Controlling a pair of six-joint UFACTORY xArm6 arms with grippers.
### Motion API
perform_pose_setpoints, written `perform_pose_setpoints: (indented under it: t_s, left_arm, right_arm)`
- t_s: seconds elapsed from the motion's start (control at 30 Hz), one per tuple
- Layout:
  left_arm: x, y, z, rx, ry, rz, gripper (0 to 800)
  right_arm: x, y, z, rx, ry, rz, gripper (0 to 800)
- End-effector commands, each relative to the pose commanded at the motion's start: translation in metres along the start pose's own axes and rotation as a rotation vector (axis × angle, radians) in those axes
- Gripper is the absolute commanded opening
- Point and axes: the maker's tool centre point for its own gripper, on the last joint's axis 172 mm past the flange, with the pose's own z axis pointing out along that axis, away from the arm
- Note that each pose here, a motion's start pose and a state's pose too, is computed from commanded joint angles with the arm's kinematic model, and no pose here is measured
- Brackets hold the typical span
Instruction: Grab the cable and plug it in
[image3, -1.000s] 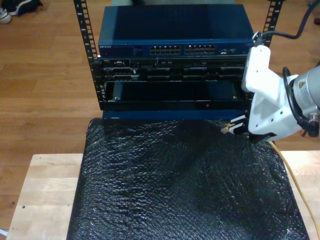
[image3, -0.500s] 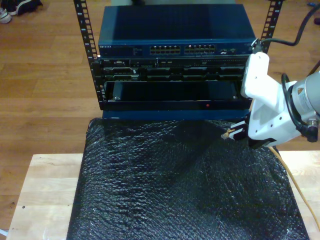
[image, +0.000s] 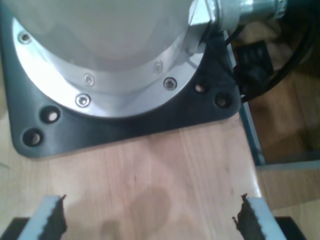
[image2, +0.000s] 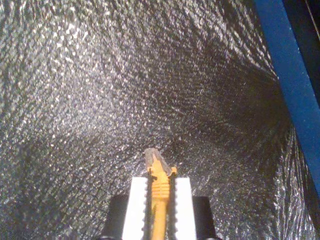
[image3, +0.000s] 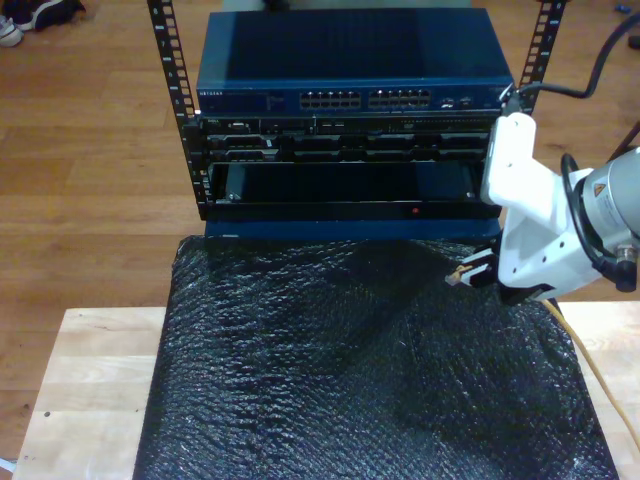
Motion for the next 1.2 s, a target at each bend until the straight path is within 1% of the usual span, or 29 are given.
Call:
perform_pose_setpoints:
  t_s: [0.07, 0.17, 0.27, 0.37, 0.57, 0.73, 0.8, 0.9, 1.1, 1.2]
  left_arm:
    - [-0.005, 0.000, 0.003, 0.007, -0.026, -0.011, 800]
    - [-0.006, 0.001, 0.002, 0.015, -0.022, -0.020, 800]
    - [-0.005, 0.000, 0.003, 0.017, -0.017, -0.020, 800]
    - [-0.005, 0.000, 0.003, 0.017, -0.019, -0.020, 800]
    - [-0.005, 0.000, 0.003, 0.017, -0.017, -0.020, 800]
    - [-0.006, 0.000, 0.002, 0.017, -0.020, -0.020, 800]
    - [-0.005, 0.000, 0.003, 0.017, -0.019, -0.020, 800]
    - [-0.005, 0.000, 0.003, 0.017, -0.019, -0.020, 800]
    - [-0.006, 0.000, 0.002, 0.017, -0.020, -0.020, 800]
    - [-0.005, 0.000, 0.003, 0.017, -0.019, -0.020, 800]
  right_arm:
    - [0.001, 0.003, -0.001, -0.010, 0.001, -0.002, 0]
    - [0.003, 0.018, -0.005, -0.066, 0.001, -0.014, 0]
    - [-0.001, 0.028, -0.005, -0.110, -0.034, -0.055, 0]
    - [-0.009, 0.029, 0.010, -0.107, -0.077, -0.092, 0]
    - [-0.011, 0.034, 0.029, -0.176, -0.092, -0.134, 0]
    - [0.006, 0.034, 0.037, -0.246, -0.111, -0.264, 0]
    - [0.004, 0.039, 0.037, -0.285, -0.117, -0.285, 0]
    - [-0.001, 0.044, 0.037, -0.331, -0.121, -0.293, 0]
    - [0.006, 0.061, 0.025, -0.418, -0.127, -0.346, 0]
    - [0.006, 0.071, 0.018, -0.473, -0.127, -0.356, 0]
